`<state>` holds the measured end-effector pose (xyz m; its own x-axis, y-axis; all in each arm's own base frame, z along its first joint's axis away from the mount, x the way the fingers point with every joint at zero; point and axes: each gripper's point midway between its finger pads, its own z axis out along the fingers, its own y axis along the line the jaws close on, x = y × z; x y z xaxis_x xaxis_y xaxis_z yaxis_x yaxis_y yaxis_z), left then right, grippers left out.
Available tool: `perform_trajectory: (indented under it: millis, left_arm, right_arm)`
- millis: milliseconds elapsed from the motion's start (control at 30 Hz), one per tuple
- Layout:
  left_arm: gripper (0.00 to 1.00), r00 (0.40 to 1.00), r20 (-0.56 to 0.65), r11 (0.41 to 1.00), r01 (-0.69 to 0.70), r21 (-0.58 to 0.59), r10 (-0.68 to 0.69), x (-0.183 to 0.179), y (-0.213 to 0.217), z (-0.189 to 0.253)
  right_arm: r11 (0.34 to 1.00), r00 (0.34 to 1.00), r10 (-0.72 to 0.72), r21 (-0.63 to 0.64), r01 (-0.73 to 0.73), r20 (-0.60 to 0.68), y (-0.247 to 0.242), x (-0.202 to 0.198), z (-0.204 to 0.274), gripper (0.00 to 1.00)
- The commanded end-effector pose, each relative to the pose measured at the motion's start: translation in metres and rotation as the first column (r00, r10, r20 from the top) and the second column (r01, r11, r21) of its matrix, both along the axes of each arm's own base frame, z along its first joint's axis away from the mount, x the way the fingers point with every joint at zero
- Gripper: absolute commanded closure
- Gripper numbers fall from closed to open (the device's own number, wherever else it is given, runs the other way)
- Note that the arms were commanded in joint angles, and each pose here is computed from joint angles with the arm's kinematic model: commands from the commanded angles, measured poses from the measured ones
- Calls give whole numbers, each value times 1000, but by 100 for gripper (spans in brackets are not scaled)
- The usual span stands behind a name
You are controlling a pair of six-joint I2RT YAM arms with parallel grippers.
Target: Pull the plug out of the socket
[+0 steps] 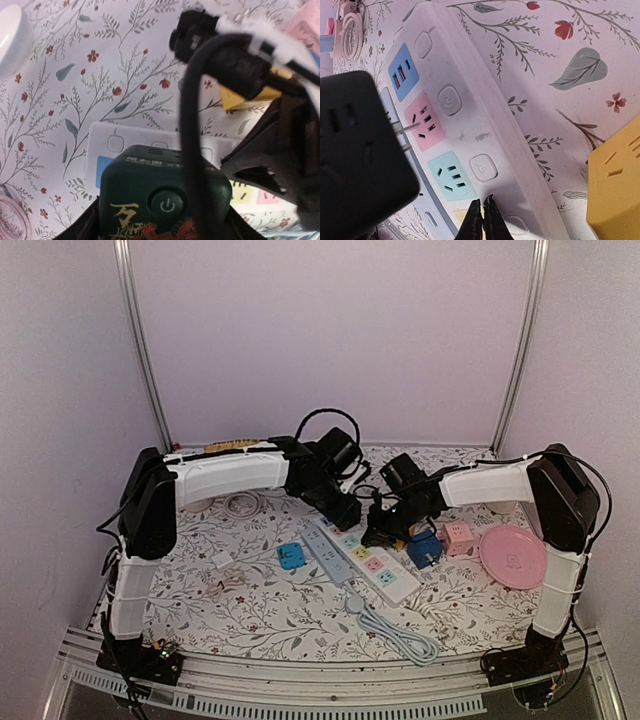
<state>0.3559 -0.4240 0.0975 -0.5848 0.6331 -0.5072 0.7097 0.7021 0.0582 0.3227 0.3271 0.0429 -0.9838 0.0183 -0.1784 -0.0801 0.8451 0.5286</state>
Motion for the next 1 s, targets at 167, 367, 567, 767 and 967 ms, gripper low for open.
perform_trajectory:
  millis: [167, 367, 567, 767, 967]
  left_arm:
    - [100, 997, -59, 967, -59, -249, 46, 20, -5, 59]
    - [100, 980, -101, 949, -189, -251, 168, 42, 26, 53]
    - [100, 935, -206, 896, -340, -285, 290, 68, 59, 42]
    - [100, 890, -317, 845, -426, -323, 328, 96, 75, 23]
    - [87, 863, -384, 826, -459, -326, 328, 113, 80, 2]
  right_arm:
    - [989, 996, -22, -148, 8, -90, -31, -24, -39, 94]
    - [993, 999, -22, -116, 19, -25, -28, -15, -12, 94]
    - [997, 991, -43, -58, 50, 123, -20, 9, 49, 93]
    - [997, 972, -70, -27, 78, 225, -23, 20, 95, 90]
    - [996, 961, -84, 7, 85, 264, -22, 23, 129, 88]
